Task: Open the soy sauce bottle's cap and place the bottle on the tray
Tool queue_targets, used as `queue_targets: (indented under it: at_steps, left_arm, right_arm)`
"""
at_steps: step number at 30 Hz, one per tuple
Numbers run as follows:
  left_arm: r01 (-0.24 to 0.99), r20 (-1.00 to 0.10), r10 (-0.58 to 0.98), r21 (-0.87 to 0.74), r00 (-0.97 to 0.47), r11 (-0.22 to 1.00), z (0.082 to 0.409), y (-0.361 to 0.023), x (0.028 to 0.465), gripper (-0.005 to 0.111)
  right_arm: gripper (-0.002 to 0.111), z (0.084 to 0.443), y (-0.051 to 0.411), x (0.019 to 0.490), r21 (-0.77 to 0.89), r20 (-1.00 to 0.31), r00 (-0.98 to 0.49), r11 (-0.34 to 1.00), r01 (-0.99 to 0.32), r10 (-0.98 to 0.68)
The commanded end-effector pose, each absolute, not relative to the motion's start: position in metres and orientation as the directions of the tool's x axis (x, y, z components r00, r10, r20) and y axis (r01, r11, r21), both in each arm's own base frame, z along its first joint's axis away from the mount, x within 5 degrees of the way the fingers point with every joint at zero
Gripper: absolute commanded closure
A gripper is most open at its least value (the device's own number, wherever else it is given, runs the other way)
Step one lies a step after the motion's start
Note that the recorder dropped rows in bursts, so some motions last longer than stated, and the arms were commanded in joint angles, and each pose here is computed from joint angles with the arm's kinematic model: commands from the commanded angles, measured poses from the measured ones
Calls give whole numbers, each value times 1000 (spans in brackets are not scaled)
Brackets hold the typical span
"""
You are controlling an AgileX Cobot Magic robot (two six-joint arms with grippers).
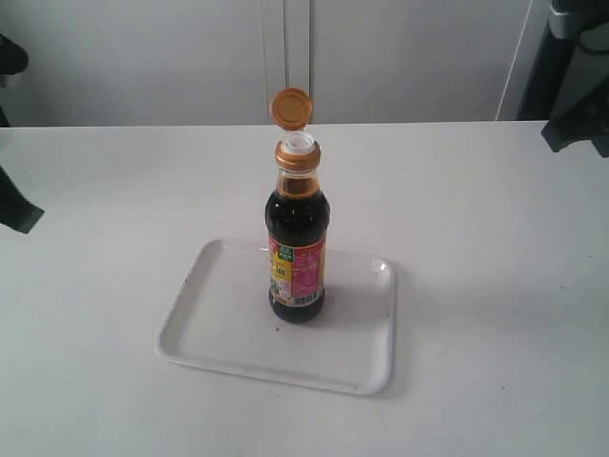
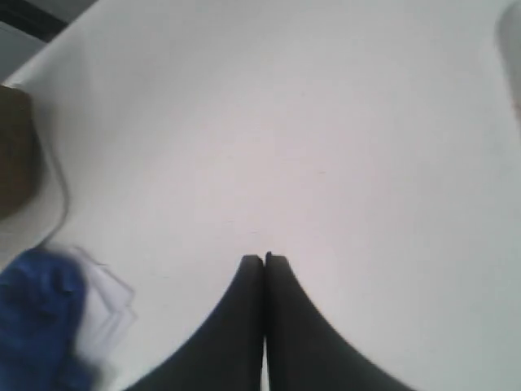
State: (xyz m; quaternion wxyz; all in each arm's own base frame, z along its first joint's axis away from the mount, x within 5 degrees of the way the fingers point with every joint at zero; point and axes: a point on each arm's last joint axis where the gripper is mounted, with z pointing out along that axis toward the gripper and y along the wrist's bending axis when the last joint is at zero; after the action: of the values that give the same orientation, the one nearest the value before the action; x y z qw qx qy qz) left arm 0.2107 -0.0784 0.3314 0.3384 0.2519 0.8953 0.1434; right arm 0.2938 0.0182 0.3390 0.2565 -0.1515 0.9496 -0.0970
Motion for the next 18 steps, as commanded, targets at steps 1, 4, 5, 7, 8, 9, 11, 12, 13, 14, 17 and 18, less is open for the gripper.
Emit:
queue_targets:
  at_steps: [1,4,5,7,8,9,11,12,13,14,17,18]
  left_arm:
    - [373,-623,447,255,-643,892,343,-82,192,107]
    - [401,-664,419,191,-620,896,352,-81,179,107]
    - [410,-675,411,174,-612,895,355,-80,174,107]
    - [416,-694,388,139,-607,899,356,-77,164,107]
    - [416,-701,384,136,-600,899,357,-75,160,107]
    - [417,-712,381,136,-590,899,358,-74,157,107]
    - [419,-734,377,139,-565,897,358,-71,151,107]
    - [420,-746,373,138,-552,897,358,-70,149,107]
    - [421,-762,367,137,-534,897,358,-69,147,107]
    - [423,-780,360,135,-512,896,356,-68,145,107]
    - [430,-820,340,130,-460,894,351,-66,139,107]
    - [429,-835,328,124,-442,895,350,-65,138,107]
  right_arm:
    - [108,346,15,285,-255,-489,-819,947,-196,-301]
    - [108,346,16,281,-239,-521,-808,956,-172,-276]
    - [108,345,16,281,-234,-535,-800,957,-168,-272]
    - [108,342,16,279,-226,-563,-784,961,-159,-262]
    - [108,341,17,278,-221,-577,-776,963,-152,-254]
    - [108,340,17,276,-217,-583,-772,964,-151,-252]
    - [108,338,17,272,-214,-603,-756,965,-152,-253]
    - [108,339,17,270,-211,-615,-747,966,-150,-250]
    - [108,339,17,267,-207,-630,-737,968,-144,-244]
    - [108,340,17,264,-201,-646,-726,970,-137,-236]
    - [108,342,16,254,-197,-689,-686,972,-131,-233]
    - [108,342,17,250,-192,-705,-671,973,-129,-228]
